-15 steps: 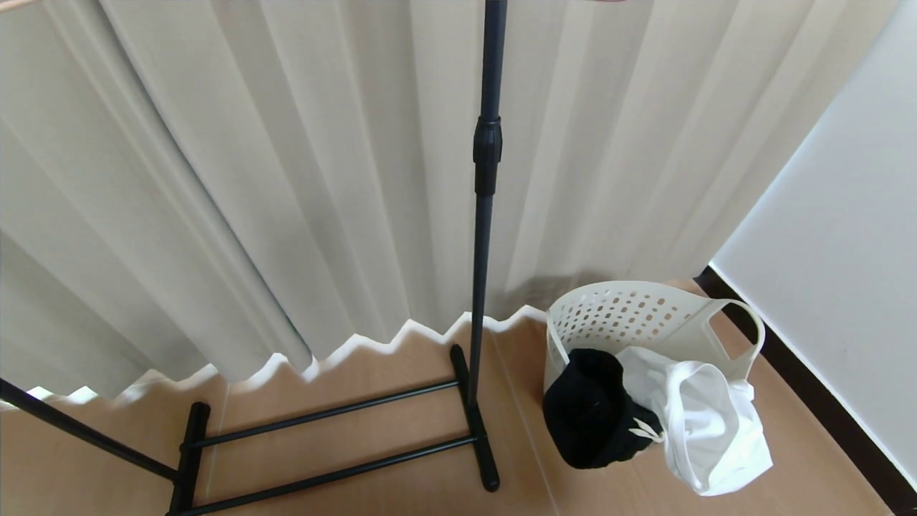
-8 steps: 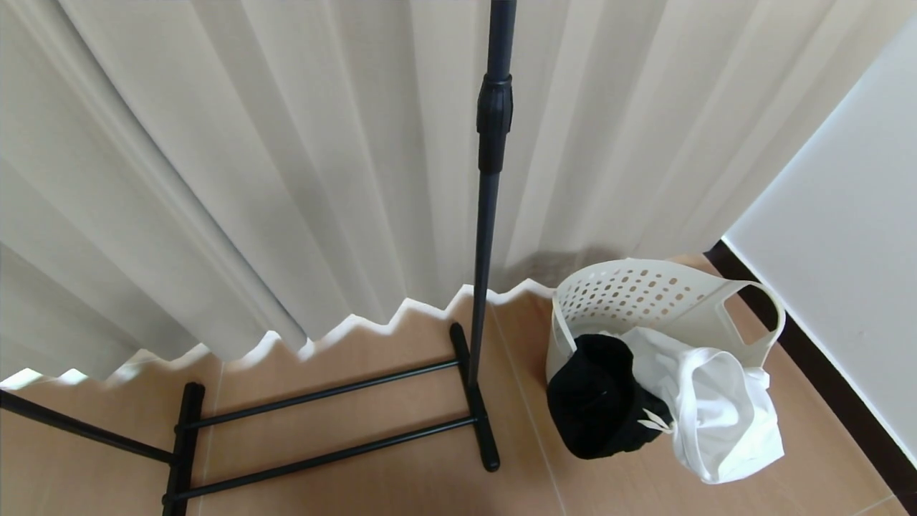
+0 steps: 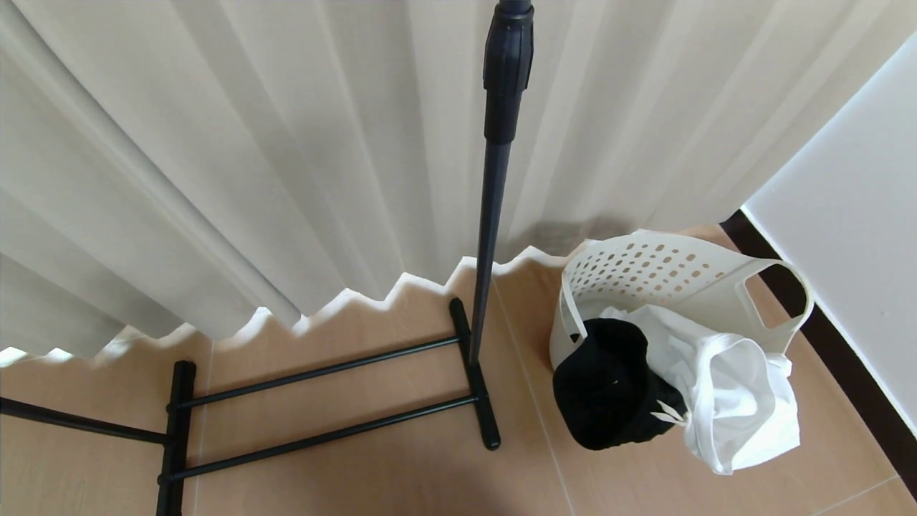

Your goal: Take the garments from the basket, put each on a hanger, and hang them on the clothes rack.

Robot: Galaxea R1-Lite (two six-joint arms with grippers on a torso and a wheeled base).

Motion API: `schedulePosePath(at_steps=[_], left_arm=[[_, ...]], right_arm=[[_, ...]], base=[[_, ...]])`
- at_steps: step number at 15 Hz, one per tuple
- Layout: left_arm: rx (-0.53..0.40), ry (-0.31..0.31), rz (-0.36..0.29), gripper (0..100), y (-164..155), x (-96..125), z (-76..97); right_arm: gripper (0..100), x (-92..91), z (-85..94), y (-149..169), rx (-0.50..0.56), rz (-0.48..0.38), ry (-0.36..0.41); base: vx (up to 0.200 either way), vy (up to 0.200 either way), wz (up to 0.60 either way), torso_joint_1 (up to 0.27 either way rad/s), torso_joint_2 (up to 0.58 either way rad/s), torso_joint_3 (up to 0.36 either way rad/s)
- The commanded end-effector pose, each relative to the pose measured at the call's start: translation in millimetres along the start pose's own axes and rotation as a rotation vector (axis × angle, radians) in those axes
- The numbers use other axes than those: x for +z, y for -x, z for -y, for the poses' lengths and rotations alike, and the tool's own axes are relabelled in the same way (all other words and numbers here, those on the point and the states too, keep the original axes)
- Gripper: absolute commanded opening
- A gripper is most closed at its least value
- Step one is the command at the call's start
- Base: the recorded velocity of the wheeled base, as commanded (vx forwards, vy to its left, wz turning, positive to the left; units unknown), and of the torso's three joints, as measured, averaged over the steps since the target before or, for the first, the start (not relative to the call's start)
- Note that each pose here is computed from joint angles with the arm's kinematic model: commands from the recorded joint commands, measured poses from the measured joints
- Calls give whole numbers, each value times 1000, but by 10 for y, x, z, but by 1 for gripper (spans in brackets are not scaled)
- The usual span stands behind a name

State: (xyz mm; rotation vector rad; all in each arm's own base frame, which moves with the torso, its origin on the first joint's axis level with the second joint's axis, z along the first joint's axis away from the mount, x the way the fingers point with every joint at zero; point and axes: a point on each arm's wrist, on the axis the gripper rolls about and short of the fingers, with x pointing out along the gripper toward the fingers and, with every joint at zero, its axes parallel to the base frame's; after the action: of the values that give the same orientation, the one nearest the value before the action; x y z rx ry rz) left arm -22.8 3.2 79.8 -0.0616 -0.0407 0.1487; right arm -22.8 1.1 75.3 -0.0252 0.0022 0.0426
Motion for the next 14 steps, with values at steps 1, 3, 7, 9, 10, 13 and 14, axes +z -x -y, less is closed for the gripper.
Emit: schedulePosePath(at_steps=[1, 3, 7, 9, 10, 13, 14], left_arm=[[1, 1, -1, 100, -1, 1, 0], [2, 1, -1, 100, -1, 1, 0], [2, 1, -1, 100, -1, 1, 0], [2, 1, -1, 100, -1, 1, 0], [2, 1, -1, 100, -1, 1, 0], [2, 1, -1, 100, -1, 1, 0], [2, 1, -1, 100, -1, 1, 0]], right_arm=[[100, 3, 0, 1, 2, 1, 2], [100, 0, 0, -1, -1, -19, 9], [100, 39, 9, -190, 45, -260, 5], [100, 123, 4, -326, 131, -362, 33], [100, 291, -17, -514, 187, -437, 51], [100, 574, -96, -1014, 244, -583, 118], [100, 626, -129, -1195, 277, -618, 193]], base=[[0, 0, 0, -2, -2, -193], [0, 0, 0, 5, 0, -200], [0, 0, 0, 0, 1, -46], [0, 0, 0, 0, 0, 0], [0, 0, 0, 0, 0, 0], [0, 0, 0, 0, 0, 0], [0, 0, 0, 0, 0, 0]])
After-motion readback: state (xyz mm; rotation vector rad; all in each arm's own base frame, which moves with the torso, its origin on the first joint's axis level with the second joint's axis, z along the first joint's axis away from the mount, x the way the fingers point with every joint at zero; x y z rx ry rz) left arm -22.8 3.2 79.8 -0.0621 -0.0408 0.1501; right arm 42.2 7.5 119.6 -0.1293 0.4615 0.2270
